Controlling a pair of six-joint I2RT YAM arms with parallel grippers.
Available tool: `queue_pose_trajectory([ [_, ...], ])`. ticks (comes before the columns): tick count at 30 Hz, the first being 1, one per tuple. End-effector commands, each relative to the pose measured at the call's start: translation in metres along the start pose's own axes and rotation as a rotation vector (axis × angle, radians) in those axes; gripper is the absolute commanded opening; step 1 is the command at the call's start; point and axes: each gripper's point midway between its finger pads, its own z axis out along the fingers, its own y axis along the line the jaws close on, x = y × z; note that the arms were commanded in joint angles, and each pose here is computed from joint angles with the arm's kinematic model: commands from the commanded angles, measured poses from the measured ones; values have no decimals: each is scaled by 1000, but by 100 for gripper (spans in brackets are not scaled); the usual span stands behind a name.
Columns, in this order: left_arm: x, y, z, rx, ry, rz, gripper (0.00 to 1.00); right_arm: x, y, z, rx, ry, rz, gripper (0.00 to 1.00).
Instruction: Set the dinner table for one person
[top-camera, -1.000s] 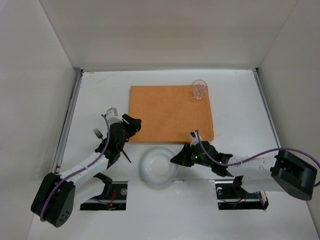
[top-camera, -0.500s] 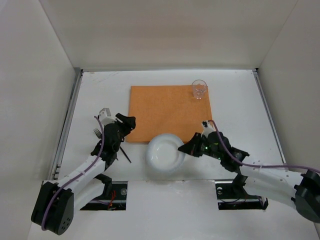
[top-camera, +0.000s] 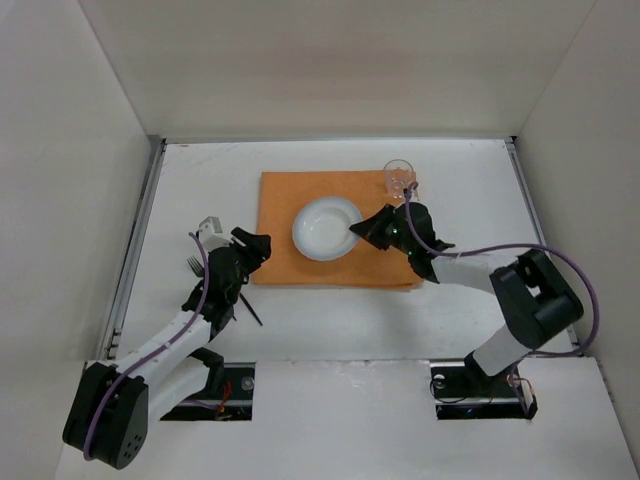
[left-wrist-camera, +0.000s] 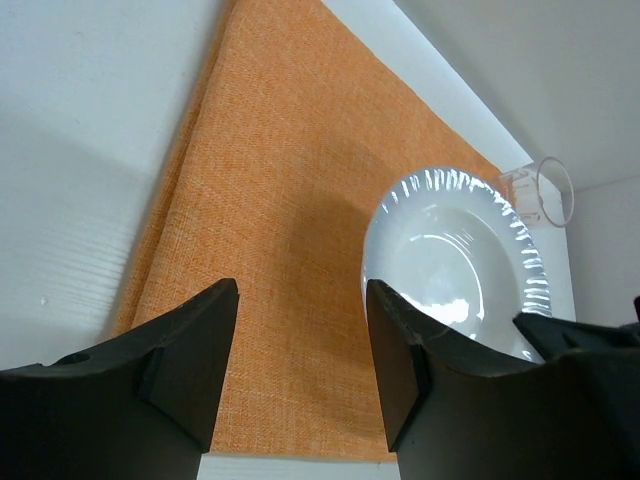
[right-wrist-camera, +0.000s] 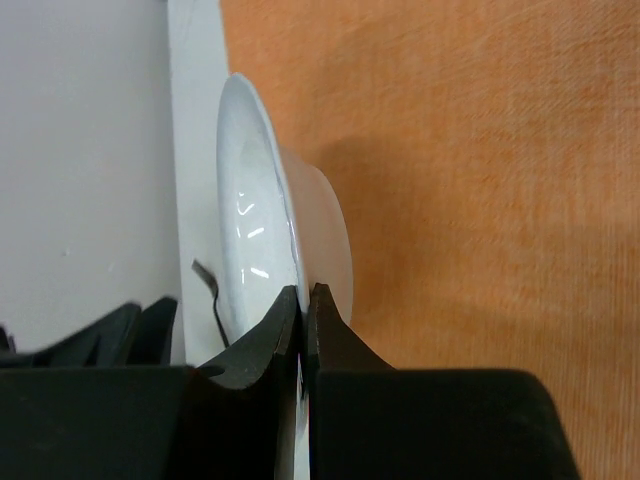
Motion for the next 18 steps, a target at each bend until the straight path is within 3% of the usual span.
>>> queue_pose_trajectory([
  [1,-2,3,2,-10,-12,16,51,-52,76,12,-262,-152,30,0],
  [18,6,6,6,-40,8,42,46,-54,12,60,-102,-152,103,3],
])
